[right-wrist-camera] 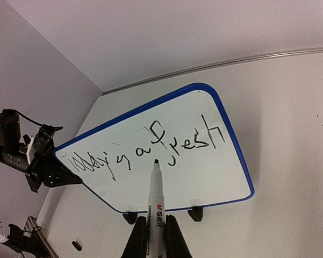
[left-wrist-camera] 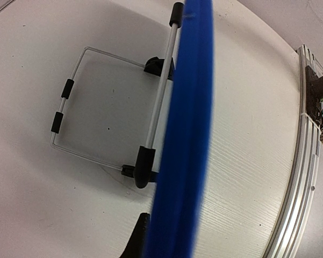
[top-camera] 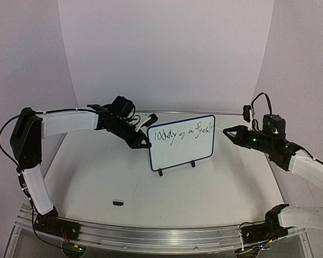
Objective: Write a sentence on the whiteboard
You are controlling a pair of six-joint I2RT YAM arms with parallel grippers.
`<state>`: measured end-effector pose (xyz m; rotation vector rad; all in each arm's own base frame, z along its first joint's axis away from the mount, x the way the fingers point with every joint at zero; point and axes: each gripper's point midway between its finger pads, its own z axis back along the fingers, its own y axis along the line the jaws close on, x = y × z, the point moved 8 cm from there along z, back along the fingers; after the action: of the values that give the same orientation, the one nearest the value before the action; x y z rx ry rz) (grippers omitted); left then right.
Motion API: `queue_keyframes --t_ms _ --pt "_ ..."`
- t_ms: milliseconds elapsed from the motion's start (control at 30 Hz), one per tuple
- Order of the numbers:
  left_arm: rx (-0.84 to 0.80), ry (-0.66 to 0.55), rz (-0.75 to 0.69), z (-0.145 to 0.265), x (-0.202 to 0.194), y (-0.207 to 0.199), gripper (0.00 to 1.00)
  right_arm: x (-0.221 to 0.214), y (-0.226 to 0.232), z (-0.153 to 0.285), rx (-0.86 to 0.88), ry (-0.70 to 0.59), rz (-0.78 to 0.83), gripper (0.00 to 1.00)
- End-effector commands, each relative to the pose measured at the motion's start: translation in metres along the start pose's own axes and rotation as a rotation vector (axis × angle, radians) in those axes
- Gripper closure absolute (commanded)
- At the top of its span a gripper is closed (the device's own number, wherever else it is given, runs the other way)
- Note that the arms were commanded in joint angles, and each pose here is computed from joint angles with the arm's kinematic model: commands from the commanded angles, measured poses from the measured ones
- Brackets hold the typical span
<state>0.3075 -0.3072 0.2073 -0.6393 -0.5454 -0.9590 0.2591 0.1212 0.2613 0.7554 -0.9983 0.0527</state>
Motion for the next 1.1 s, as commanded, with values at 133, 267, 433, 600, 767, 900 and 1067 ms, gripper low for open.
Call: queue_keyframes --t_ms 133,267,433,600,767,900,1067 --pt "-0.013 -0.012 0.000 0.003 0.010 -0.003 1.00 0.001 0.029 0.011 0.075 0.015 0.015 1.00" --pt "-0.020 -0.011 0.003 0.002 0.010 -0.004 1.00 -0.015 0.046 -0.001 0.099 0.073 0.041 1.00" --pt "-0.024 -0.008 0.008 0.000 0.009 -0.005 1.00 -0.040 0.071 -0.022 0.160 0.124 0.069 1.00" --pt "-0.025 -0.006 0.005 0.001 0.009 -0.006 1.00 -0.065 0.083 -0.044 0.244 0.126 0.071 1.00" --pt "-0.023 -0.002 0.006 0.000 0.008 -0.005 1.00 -0.087 0.093 -0.070 0.287 0.188 0.091 1.00" --pt "-0.018 0.002 0.005 -0.001 0.007 -0.004 1.00 -0.096 0.097 -0.089 0.321 0.201 0.079 1.00" --pt "-0.020 0.006 0.007 -0.002 0.006 -0.004 1.00 -0.102 0.099 -0.112 0.341 0.198 0.056 1.00"
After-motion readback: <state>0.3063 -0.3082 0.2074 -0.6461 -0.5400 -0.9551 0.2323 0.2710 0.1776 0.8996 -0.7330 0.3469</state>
